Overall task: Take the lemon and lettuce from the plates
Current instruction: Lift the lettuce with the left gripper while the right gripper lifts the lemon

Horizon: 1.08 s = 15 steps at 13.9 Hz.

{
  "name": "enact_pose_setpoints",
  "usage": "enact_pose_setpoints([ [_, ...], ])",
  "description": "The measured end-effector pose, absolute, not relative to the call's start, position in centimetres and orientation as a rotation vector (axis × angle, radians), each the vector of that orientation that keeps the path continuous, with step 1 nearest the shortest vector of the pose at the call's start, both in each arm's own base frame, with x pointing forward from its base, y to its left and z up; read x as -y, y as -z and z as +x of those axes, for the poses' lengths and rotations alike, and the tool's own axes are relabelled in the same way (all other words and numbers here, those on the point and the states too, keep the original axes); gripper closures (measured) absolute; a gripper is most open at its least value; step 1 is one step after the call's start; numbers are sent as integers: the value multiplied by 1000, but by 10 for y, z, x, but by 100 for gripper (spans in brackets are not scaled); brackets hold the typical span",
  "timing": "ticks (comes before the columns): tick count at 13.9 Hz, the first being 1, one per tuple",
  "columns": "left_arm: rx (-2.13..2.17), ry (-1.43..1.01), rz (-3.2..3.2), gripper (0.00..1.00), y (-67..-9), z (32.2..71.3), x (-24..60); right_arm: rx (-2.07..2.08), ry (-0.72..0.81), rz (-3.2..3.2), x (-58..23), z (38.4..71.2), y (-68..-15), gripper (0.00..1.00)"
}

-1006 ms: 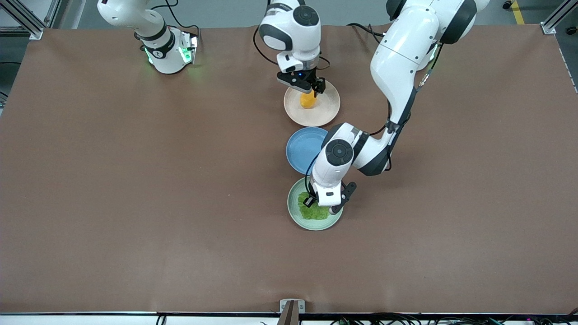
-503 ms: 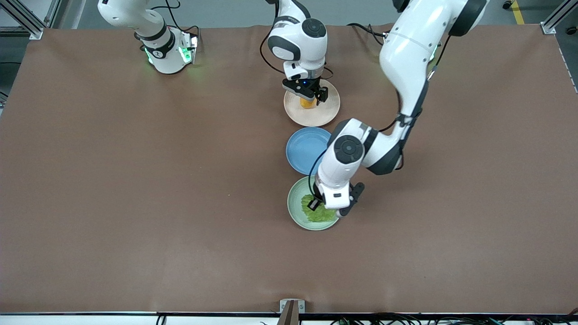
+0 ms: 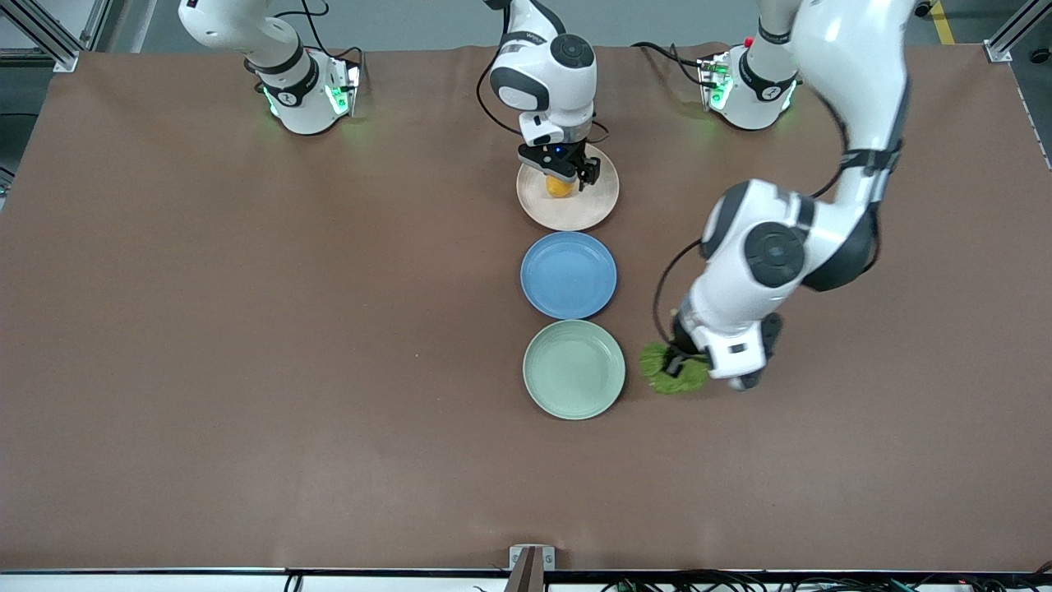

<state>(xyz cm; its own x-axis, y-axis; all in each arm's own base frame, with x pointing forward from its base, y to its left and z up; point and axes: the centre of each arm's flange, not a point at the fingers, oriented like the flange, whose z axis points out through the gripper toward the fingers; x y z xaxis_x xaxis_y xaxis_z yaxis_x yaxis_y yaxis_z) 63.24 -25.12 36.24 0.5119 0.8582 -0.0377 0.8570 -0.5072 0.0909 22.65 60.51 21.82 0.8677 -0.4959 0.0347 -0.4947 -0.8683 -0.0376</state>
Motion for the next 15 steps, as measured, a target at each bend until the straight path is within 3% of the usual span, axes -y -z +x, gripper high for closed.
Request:
enact_pose_setpoints([
  [1, -1539, -2, 2645, 94, -360, 625, 231, -781, 75, -3016, -606, 223, -217, 30],
  [2, -1583, 19, 2640, 94, -357, 616, 209, -755, 88, -3028, -607, 218, -215, 30],
  [3, -1622, 37, 2634, 94, -353, 609, 190, -736, 99, -3036, -608, 216, -215, 37],
  [7, -1767, 65, 2570, 94, -326, 582, 121, -692, 112, -3111, -603, 232, -225, 38],
  [11, -1885, 65, 2493, 94, -281, 555, 63, -623, 121, -3108, -575, 305, -283, 38],
  [15, -1913, 20, 2448, 94, -249, 535, 39, -537, 107, -3136, -494, 392, -315, 38],
])
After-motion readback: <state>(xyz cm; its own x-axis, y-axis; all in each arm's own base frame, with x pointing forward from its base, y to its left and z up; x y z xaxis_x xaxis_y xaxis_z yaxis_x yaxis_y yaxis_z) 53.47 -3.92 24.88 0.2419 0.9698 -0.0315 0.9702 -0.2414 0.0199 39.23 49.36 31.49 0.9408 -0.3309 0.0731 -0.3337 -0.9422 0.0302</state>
